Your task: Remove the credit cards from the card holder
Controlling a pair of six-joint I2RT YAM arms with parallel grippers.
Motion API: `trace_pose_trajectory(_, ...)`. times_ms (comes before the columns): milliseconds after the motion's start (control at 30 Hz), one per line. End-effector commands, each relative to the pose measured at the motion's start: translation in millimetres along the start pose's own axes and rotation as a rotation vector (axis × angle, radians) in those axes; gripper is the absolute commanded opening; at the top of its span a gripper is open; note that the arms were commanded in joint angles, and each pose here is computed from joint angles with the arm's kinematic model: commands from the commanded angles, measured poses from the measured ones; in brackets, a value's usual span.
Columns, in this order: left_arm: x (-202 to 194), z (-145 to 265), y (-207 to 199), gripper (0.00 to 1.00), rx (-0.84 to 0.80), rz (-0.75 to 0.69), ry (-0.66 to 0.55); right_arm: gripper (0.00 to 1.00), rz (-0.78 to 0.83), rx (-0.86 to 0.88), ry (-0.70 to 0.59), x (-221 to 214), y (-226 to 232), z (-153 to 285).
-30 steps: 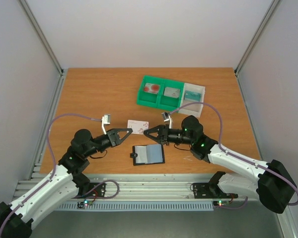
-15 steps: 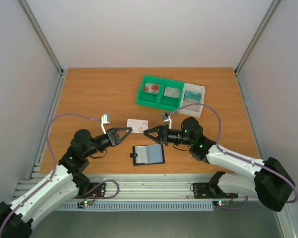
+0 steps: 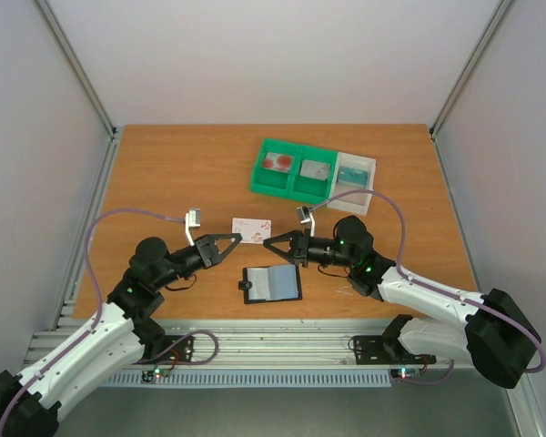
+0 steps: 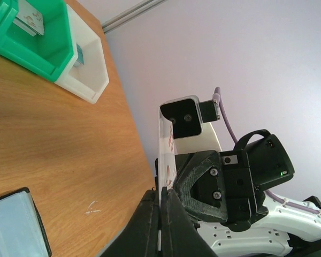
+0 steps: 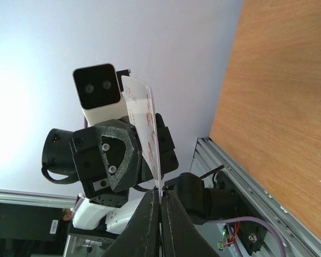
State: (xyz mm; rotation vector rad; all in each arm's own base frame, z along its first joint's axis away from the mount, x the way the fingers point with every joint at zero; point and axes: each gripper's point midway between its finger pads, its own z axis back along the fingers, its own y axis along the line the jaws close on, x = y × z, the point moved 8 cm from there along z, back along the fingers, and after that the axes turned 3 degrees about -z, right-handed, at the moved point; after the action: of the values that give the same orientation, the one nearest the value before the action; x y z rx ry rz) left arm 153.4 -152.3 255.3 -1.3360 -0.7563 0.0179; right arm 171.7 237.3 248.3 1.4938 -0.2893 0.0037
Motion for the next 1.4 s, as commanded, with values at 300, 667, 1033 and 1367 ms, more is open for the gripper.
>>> trace_pose_trajectory(300, 2.5, 7.7, 3.9, 0.64, 0.114, -0.037, -0.027, 0.01, 0.042, -0.083, -0.008, 2.9, -11.0, -0.9)
trace_pose_trajectory(667, -0.4, 19.1, 19.5, 0.99, 0.365, -0.098, 0.029, 0.01, 0.13, -0.329, -0.075, 35.3, -16.2, 13.8)
trace_pose_trajectory(1033, -6.3, 16.5, 39.9, 0.99, 0.535, -0.156, 0.148, 0.01, 0.171, -0.667, -0.224, 114.9, -25.4, 52.8)
trace_pose_trajectory(1367, -11.7, 6.2, 49.0, 0.97, 0.521, -0.155, 0.215, 0.01, 0.175, -0.847, -0.299, 177.2, -44.6, 68.6)
